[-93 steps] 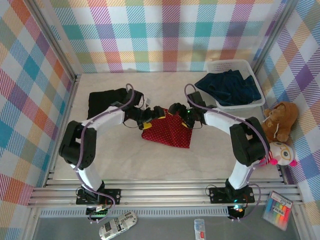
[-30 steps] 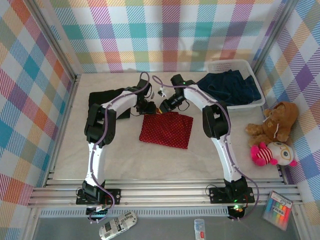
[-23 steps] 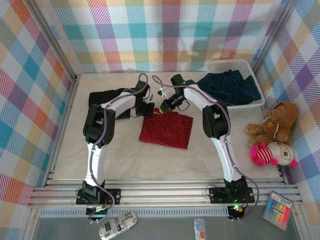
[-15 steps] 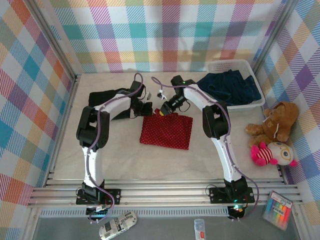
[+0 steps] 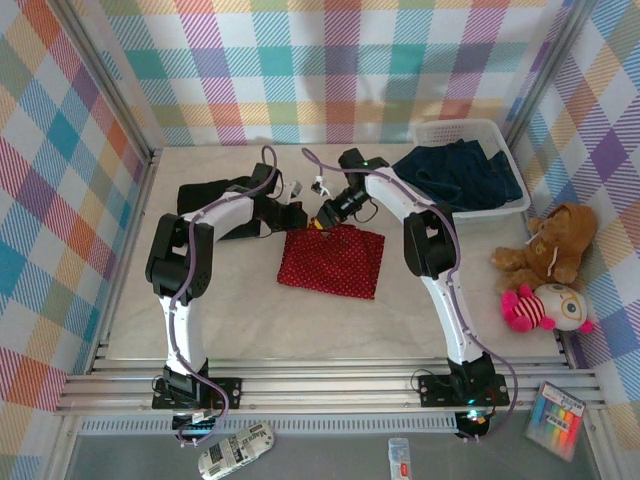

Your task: Fold and stack the skirts

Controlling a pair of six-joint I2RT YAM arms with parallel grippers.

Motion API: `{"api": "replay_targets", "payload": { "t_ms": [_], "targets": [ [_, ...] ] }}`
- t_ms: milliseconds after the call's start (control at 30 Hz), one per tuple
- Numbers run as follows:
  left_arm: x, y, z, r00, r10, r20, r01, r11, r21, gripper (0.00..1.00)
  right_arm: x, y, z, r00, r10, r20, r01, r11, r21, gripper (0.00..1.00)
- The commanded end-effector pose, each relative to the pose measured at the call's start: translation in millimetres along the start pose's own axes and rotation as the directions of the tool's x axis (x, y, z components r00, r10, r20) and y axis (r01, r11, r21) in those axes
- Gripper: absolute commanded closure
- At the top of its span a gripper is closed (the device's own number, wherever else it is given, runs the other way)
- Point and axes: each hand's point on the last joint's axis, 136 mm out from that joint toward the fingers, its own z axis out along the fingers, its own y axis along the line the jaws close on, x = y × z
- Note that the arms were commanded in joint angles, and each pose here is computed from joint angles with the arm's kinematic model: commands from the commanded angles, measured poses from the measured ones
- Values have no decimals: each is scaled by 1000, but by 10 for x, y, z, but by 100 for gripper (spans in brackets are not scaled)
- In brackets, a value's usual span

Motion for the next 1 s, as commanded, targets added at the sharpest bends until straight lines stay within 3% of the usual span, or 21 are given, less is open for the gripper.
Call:
{"api": "replay_targets", "payload": {
  "t_ms": [0, 100, 233, 400, 467, 533, 667, 800, 967],
  "targets": [
    [-39, -85, -121, 999, 45, 24, -45, 999, 23, 100, -280, 191, 1, 996, -20, 86, 27, 996, -83, 100],
    [-116, -83, -161, 999, 28, 45, -29, 999, 26, 100, -11, 268, 224, 998, -65, -12, 63, 991, -116, 100],
    [-191, -128, -209, 997, 20, 70, -24, 998, 62, 100, 344, 144, 411, 991, -19, -130, 5, 994, -108, 100],
    [-158, -86, -203, 998, 4, 63, -8, 998, 63, 100, 547, 114, 344, 976, -38, -212, 24, 997, -70, 100],
    [-147, -35, -208, 998, -16, 66, 13, 999, 51, 95, 542, 98, 242, 977, -47, -209, 38, 998, -46, 100],
    [-153, 14, -259, 996, -48, 82, 45, 998, 40, 75, 431, 108, 84, 987, -33, -160, 28, 999, -33, 98],
    [-114, 33, -440, 990, -69, 126, 69, 998, 6, 50, 136, 256, -322, 1000, -6, 9, 6, 1000, -25, 77],
    [81, 133, -582, 989, -67, 131, 78, 994, -73, 16, 89, 382, -627, 990, -2, 143, -5, 999, 44, 58],
    [518, 332, -426, 997, -82, -12, 79, 988, -131, 14, 187, 383, -839, 949, 146, 280, -189, 973, 133, 19]
  ]
}}
